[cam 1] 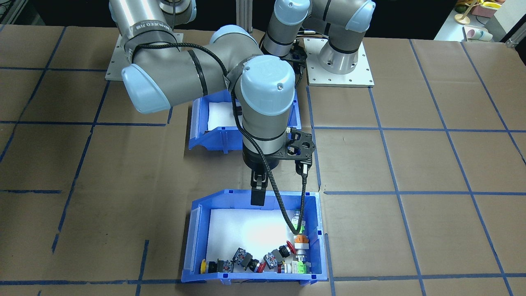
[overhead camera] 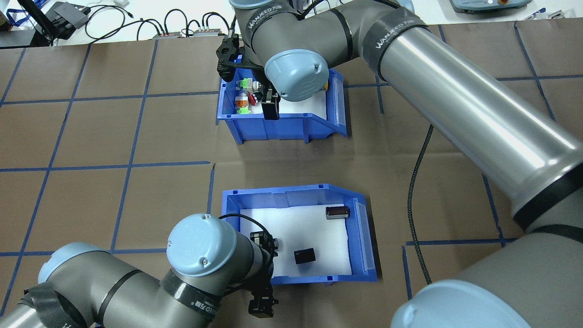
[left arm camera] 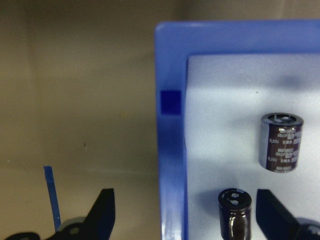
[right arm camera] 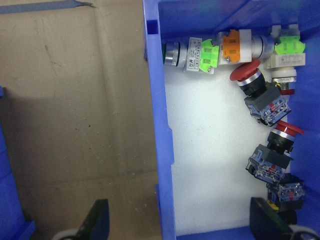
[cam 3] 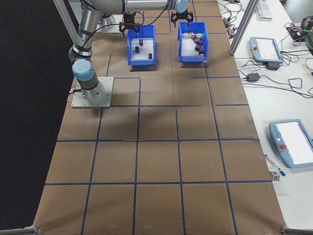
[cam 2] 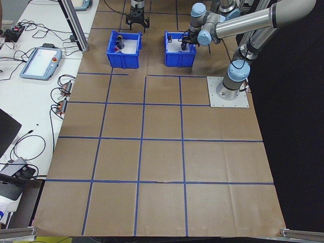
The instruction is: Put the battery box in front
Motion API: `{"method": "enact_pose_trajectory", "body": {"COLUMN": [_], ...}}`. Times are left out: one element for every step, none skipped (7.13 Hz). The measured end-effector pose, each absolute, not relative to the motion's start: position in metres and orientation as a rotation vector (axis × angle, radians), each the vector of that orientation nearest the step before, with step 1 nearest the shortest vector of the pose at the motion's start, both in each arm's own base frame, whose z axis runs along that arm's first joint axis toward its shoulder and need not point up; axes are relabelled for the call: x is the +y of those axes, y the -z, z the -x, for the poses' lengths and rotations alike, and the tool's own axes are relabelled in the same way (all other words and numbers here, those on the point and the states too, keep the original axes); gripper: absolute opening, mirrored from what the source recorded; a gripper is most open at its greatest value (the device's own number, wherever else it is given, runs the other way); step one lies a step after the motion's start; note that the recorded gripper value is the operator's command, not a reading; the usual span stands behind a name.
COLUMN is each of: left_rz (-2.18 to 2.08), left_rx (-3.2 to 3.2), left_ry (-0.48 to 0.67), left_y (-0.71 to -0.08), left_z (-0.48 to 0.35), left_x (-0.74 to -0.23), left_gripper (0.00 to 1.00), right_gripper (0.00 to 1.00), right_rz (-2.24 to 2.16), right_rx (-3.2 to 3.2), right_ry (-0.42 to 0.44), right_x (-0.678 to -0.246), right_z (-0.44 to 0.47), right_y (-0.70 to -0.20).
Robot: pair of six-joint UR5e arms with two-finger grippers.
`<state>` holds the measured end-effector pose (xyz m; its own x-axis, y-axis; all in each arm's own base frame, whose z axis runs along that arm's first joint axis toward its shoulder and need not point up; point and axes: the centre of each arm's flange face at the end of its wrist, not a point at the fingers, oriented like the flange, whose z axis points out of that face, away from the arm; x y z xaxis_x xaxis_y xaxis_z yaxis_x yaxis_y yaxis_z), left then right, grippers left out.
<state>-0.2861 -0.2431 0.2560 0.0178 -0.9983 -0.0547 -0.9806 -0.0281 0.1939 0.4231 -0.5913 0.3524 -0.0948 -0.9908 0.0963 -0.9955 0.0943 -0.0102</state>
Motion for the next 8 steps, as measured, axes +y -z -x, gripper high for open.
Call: {"method": "enact_pose_trajectory", "body": {"left_rz": [-2.159, -2.153, -2.142, -2.125, -2.106, -2.088, -2.073, -2.059], "left_rx": [-2.118, -2.121, -2.116, -2.105, -2.093, -2.085, -2.08, -2.08], "left_ry": [0.266, 0.267, 0.281, 0.319, 0.348, 0.356, 0.353, 0.348], "left_y": [-0.254, -0.253, -0.252, -0.253, -0.254, -0.254, -0.255, -0.257], "left_z": [0.289, 0.291, 0.293, 0.296, 0.299, 0.301, 0.302, 0.303], "left_x": [-0.243, -0.244, -0.244, -0.244, -0.244, -0.246, -0.247, -0.248], "left_gripper": [0.63, 0.37, 0.24, 0.11, 0.0, 0.0, 0.0, 0.0], "right_gripper": [1.0, 1.0, 1.0, 1.0, 0.76, 0.39, 0.14, 0.02], "right_rz": [-2.089, -2.106, -2.121, -2.133, -2.142, -2.147, -2.147, -2.148], "right_rx": [-2.267, -2.258, -2.252, -2.246, -2.24, -2.235, -2.231, -2.227], "right_ry": [-0.1, -0.086, -0.052, -0.021, -0.012, -0.009, -0.008, -0.011], "right_x": [-0.592, -0.591, -0.59, -0.59, -0.591, -0.592, -0.592, -0.592], "right_z": [-0.431, -0.442, -0.453, -0.461, -0.465, -0.466, -0.466, -0.465], "right_y": [-0.34, -0.325, -0.303, -0.282, -0.27, -0.265, -0.264, -0.265]}}
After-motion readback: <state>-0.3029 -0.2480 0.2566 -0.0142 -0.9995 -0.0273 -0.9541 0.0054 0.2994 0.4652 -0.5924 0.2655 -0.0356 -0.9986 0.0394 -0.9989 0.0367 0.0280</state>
